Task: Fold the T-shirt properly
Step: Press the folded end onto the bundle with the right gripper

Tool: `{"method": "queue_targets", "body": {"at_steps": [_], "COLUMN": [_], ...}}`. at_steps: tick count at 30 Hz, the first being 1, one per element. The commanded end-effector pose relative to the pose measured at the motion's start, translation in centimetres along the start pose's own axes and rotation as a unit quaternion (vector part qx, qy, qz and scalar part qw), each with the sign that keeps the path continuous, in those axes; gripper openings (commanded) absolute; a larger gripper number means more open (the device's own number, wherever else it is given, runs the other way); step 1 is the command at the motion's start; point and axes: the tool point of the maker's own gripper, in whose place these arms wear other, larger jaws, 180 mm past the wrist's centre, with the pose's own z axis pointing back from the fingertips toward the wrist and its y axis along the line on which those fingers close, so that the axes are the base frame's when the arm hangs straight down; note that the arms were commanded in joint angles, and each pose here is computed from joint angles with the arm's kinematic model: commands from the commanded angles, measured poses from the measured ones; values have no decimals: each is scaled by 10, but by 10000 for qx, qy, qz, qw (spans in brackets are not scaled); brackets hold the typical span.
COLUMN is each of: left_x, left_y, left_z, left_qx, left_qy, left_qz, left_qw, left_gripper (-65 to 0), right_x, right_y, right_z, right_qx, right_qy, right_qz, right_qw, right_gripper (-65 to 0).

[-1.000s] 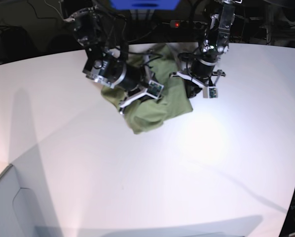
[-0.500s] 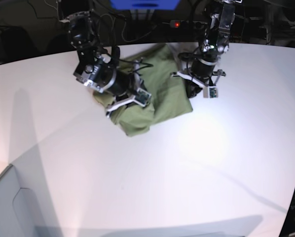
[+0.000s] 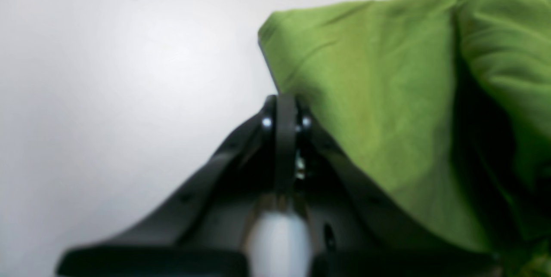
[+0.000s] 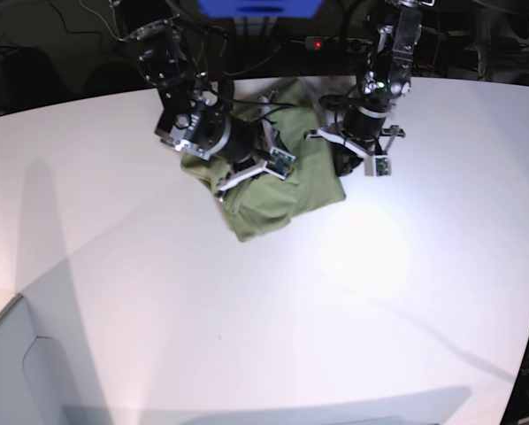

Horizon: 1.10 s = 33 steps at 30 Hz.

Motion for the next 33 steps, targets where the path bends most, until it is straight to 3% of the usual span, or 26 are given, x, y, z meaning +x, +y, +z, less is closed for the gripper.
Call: {"method": "queue_targets", "body": {"at_steps": [1, 4, 6, 9, 11, 14, 21, 27, 33], "left_x": [2, 2, 3, 2, 2, 3, 3, 2, 0], "left_y": [2, 2, 1, 1, 1, 2, 3, 3, 4], "left_z": [1, 1, 1, 0, 0, 1, 1, 1, 3], "left_qx": [26, 26, 22, 26, 26, 27, 29, 30, 43], "left_qy": [9, 9, 1, 8, 8, 2, 2, 10, 37], "left_qz": [-20, -20, -13, -13, -13, -28, -35, -34, -36], "left_qw": [10000, 10000, 10000, 10000, 10000, 10000, 10000, 10000, 10000], "left_gripper": [-650, -650, -650, -650, -650, -650, -650, -650, -650], "right_x": [18, 18, 17, 18, 22, 32, 60, 41, 11], "right_y": [-1, -1, 0, 3, 13, 10, -27, -67, -89], "right_z": [2, 2, 2, 2, 1, 13, 56, 72, 65], "right_qx": [31, 31, 35, 71, 204, 87, -737, -1311, -1410], "right_qy": [-314, -314, -303, -294, -341, -470, -868, -666, -329], "right_qz": [60, 60, 55, 53, 199, 418, 585, 340, 10], "right_qw": [9995, 9995, 9995, 9995, 9990, 9980, 9918, 9885, 9895], "right_gripper": [-648, -639, -584, -444, -315, -204, -186, -185, -183]}}
